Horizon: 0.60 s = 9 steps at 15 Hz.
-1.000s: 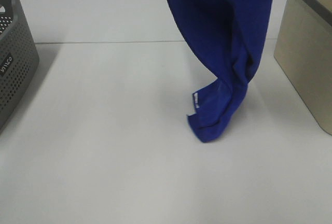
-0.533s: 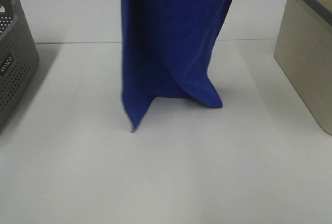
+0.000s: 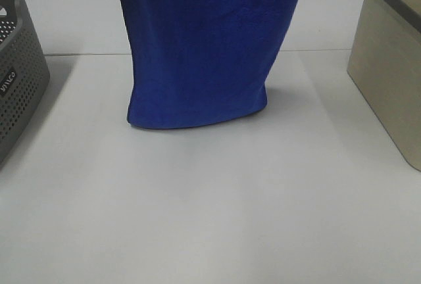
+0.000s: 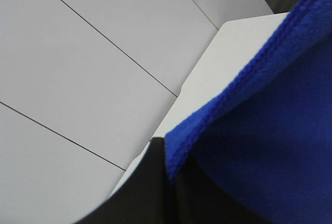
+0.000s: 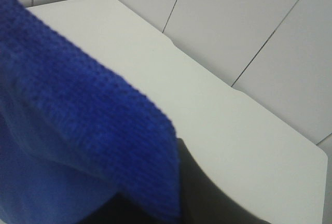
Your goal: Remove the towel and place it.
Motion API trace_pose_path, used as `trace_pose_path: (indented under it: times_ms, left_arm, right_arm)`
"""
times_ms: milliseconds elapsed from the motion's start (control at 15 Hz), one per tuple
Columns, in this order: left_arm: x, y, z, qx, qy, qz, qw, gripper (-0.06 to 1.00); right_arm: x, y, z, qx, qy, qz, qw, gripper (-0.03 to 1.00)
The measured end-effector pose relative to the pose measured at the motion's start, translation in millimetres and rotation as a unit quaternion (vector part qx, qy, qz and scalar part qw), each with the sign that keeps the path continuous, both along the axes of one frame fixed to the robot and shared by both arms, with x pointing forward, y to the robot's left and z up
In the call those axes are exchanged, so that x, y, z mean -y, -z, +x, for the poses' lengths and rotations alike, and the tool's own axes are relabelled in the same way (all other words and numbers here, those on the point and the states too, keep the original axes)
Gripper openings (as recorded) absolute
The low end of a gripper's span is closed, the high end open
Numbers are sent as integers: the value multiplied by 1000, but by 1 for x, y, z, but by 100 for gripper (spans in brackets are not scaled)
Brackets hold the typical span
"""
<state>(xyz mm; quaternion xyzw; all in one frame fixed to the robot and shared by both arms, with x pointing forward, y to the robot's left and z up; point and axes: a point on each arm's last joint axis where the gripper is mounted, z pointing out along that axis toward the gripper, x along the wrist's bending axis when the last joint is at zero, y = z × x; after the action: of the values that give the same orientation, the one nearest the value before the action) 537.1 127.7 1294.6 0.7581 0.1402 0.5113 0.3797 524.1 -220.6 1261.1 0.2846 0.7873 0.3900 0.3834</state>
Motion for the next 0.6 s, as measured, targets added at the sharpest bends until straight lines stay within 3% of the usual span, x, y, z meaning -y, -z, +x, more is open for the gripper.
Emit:
trace_pose_path:
  times_ms: [333,600]
  left_arm:
    - [6,26,35,-11,-21,21,1000,0]
    - [-3,65,106,35,-55,-43,997,0]
  right_arm:
    - [-4,18,22,-27,1,-5,1000,2]
    - [-12,52,94,47,53,52,996,2]
